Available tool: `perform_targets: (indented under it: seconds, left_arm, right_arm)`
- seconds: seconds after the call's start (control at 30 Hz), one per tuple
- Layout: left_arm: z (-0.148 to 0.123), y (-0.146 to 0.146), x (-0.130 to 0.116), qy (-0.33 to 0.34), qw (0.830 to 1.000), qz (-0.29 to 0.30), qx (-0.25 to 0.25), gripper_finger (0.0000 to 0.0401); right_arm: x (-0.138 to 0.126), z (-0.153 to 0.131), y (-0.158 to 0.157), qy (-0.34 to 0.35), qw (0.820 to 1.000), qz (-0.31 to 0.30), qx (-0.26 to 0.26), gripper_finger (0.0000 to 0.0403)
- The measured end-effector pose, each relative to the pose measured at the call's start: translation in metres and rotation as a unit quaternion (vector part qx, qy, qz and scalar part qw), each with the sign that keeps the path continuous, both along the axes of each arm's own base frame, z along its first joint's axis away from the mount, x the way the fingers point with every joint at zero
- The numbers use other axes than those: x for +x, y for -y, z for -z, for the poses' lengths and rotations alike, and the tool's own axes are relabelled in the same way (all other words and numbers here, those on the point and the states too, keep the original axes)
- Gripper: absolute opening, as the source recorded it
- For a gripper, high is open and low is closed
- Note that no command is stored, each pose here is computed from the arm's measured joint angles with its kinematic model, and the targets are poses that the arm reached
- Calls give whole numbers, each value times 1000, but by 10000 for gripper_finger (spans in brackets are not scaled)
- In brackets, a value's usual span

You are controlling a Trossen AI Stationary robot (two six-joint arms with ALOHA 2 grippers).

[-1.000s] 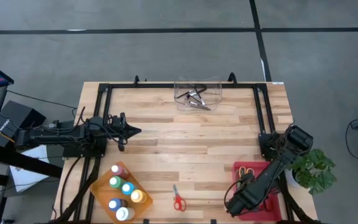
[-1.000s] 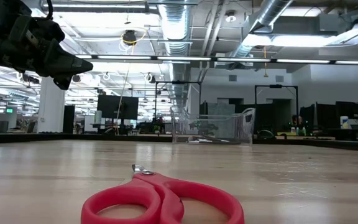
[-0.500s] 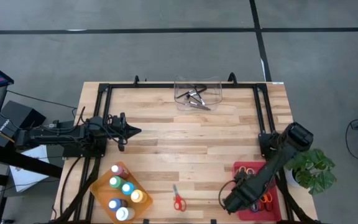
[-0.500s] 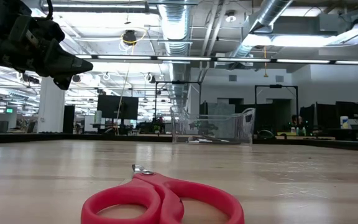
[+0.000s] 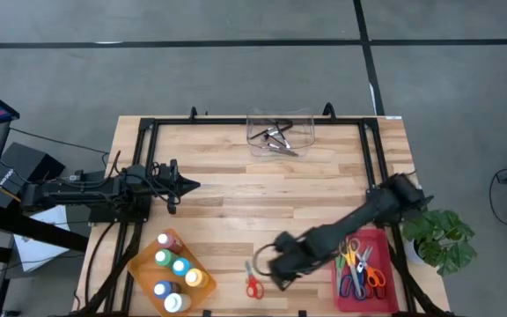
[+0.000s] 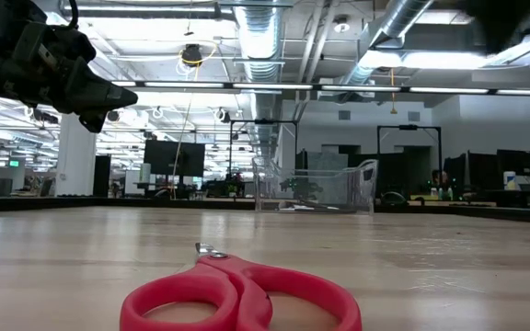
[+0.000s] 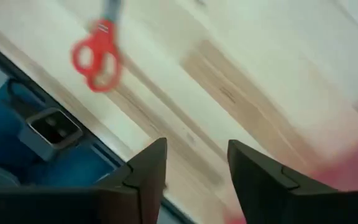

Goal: Pick & Place Paint Supplies
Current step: Put the red scissor into the red bin

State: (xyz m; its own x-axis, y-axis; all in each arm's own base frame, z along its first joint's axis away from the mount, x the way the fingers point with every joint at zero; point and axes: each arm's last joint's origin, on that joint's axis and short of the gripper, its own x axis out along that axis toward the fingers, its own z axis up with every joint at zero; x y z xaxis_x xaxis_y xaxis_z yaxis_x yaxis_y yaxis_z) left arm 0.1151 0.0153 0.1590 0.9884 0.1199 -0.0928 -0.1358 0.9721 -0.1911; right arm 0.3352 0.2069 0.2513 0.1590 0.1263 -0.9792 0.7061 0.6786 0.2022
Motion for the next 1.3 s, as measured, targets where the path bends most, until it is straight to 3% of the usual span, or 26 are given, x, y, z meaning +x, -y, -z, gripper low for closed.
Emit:
perform_targets:
  seconds: [0.23, 0.43, 0.83, 1.03, 1.13, 1.3]
  left_arm:
    - [0, 0, 0, 0, 1000, 0, 0, 0]
    - [0, 0, 0, 0, 1000, 0, 0, 0]
    - [0, 0, 0, 0, 1000, 0, 0, 0]
    - [0, 0, 0, 0, 1000, 0, 0, 0]
    - [0, 0, 0, 0, 1000, 0, 0, 0]
    - [0, 0, 0, 0, 1000, 0, 0, 0]
  right_arm:
    - [60, 47, -7, -14, 997, -78, 6, 148]
    - [91, 61, -23, 14, 992, -125, 4, 146]
    - [94, 108, -48, -18, 988, -151, -25, 146]
    - [96, 112, -48, -16, 988, -149, -32, 140]
    - [95, 113, -46, -18, 989, -136, -51, 107]
    - [93, 115, -43, -25, 988, -126, -82, 12]
